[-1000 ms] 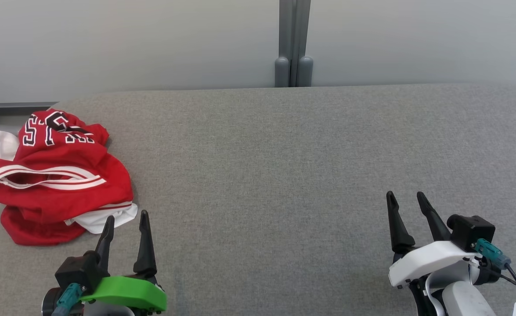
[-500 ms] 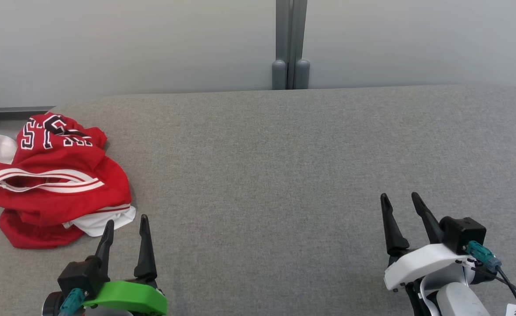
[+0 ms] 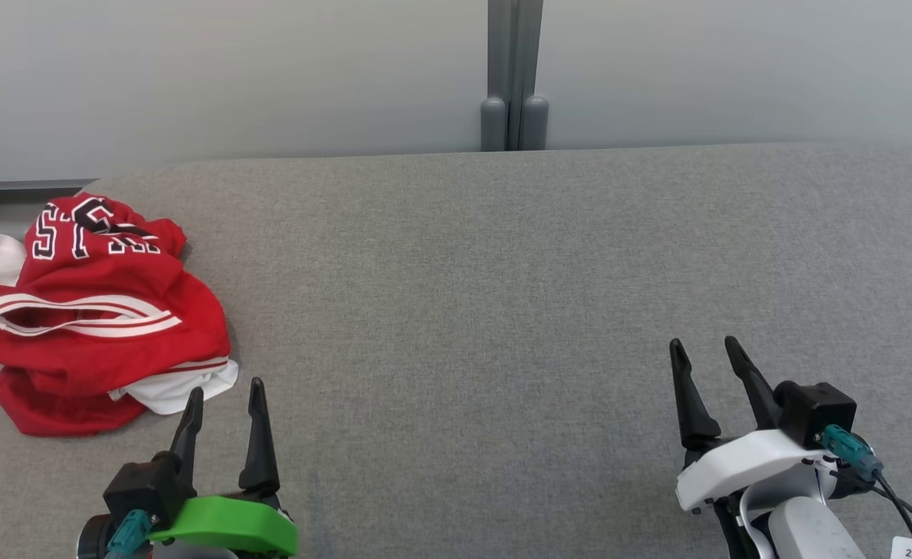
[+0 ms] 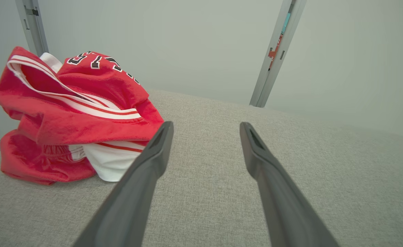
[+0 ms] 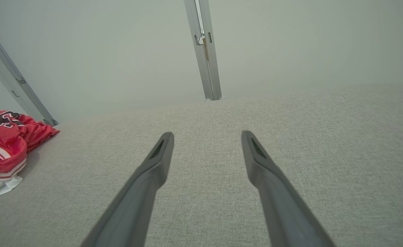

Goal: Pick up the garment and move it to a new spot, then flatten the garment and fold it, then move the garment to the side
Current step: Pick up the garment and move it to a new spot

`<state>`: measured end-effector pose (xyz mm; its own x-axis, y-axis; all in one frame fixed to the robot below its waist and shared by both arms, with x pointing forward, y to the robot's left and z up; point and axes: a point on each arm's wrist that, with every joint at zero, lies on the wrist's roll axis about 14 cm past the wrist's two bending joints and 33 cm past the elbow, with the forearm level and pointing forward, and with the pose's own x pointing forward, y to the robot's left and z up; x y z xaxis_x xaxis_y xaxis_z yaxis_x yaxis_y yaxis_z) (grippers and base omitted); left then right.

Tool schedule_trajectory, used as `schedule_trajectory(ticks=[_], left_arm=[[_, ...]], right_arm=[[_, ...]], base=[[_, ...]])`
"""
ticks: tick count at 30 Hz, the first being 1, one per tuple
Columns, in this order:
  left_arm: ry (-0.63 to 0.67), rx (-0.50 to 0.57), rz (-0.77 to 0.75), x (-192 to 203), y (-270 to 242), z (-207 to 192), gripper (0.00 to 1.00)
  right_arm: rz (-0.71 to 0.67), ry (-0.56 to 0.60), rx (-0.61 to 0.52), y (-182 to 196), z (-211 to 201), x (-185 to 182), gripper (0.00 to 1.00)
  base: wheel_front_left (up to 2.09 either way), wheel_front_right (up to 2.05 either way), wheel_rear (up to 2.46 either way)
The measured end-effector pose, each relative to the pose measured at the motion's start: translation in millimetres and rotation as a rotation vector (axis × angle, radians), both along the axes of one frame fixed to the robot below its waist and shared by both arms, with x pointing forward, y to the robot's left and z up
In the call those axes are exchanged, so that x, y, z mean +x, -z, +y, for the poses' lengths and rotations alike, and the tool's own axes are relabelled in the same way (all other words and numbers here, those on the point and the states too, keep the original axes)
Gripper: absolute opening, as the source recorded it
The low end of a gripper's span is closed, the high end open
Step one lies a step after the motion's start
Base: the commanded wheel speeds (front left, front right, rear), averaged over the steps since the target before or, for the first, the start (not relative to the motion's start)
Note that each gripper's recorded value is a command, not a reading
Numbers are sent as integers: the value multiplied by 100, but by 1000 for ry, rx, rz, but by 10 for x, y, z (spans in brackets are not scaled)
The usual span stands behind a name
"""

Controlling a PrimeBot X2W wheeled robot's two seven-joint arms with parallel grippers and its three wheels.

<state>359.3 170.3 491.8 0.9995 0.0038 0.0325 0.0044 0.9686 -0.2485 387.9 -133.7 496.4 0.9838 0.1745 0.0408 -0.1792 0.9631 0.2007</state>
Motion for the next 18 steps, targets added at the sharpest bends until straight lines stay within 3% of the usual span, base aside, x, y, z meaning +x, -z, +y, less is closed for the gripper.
schedule_trajectory(ticks=[10,18], left_arm=[[-22,4,1,-26,2,66,100],[-127,17,-11,-191,-43,382,100]], right_arm=[[1,-16,-10,15,55,44,100],[-21,-117,-33,-33,411,148,100]], base=[[0,0,0],[0,0,0]])
